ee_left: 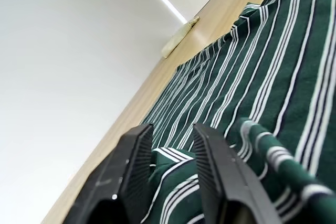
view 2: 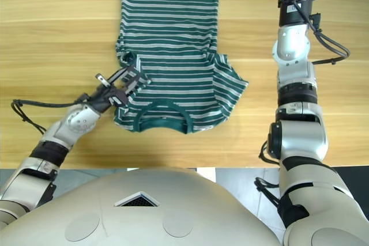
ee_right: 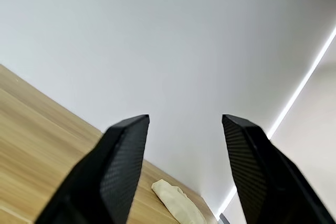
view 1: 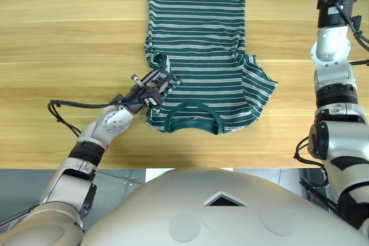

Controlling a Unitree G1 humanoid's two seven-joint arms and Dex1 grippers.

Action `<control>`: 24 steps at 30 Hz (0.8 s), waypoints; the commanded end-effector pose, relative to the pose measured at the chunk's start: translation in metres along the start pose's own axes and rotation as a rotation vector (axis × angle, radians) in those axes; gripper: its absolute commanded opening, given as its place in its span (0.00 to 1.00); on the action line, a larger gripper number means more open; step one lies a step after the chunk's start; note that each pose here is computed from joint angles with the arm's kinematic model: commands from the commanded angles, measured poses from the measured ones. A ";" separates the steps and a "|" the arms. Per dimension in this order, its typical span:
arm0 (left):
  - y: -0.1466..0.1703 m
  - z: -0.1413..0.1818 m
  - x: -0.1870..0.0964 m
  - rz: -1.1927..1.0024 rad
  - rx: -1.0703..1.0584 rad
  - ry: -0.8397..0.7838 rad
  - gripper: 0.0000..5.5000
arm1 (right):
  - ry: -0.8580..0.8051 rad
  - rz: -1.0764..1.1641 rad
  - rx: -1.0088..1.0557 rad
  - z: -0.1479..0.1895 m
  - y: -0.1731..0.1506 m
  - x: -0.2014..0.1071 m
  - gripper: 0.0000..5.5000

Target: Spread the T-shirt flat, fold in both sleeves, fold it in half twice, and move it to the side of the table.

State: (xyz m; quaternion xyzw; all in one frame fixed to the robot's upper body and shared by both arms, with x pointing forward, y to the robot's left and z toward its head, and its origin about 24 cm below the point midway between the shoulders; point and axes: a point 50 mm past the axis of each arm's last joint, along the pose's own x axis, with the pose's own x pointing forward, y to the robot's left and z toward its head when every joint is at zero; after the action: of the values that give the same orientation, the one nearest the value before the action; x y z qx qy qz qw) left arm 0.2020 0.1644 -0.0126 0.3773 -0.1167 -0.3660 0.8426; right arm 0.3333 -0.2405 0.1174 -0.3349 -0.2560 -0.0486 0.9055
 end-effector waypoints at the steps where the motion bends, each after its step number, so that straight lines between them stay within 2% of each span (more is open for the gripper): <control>1: -0.058 -0.011 -0.036 -0.290 -0.111 0.142 0.38 | -0.026 -0.003 -0.030 0.004 -0.005 0.006 0.47; 4: -0.070 -0.008 -0.041 -0.350 -0.173 0.139 0.46 | -0.057 0.050 -0.119 0.005 -0.015 0.004 0.47; 6: -0.076 -0.009 -0.046 -0.389 -0.186 0.159 0.53 | -0.099 0.121 -0.230 0.007 -0.033 -0.003 0.47; 11: -0.071 -0.016 -0.047 -0.377 -0.181 0.187 0.53 | -0.142 0.351 -0.456 0.019 -0.070 -0.042 0.47; 16: -0.082 -0.030 -0.050 -0.491 -0.176 0.275 0.53 | -0.100 0.530 -0.485 0.023 -0.069 -0.076 0.47; 20: -0.069 -0.033 -0.051 -0.450 -0.159 0.270 0.53 | 0.090 0.874 -0.574 -0.008 -0.052 -0.126 0.47; 24: -0.013 -0.004 -0.024 -0.129 -0.117 0.005 0.53 | 0.265 1.116 -0.614 -0.024 -0.036 -0.184 0.47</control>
State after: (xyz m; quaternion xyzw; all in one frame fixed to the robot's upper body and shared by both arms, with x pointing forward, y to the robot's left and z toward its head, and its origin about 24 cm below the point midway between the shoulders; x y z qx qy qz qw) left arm 0.1939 0.1673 -0.0186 0.3310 -0.0929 -0.4171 0.8413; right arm 0.1866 -0.2994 0.0416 -0.6434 0.0628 0.2994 0.7018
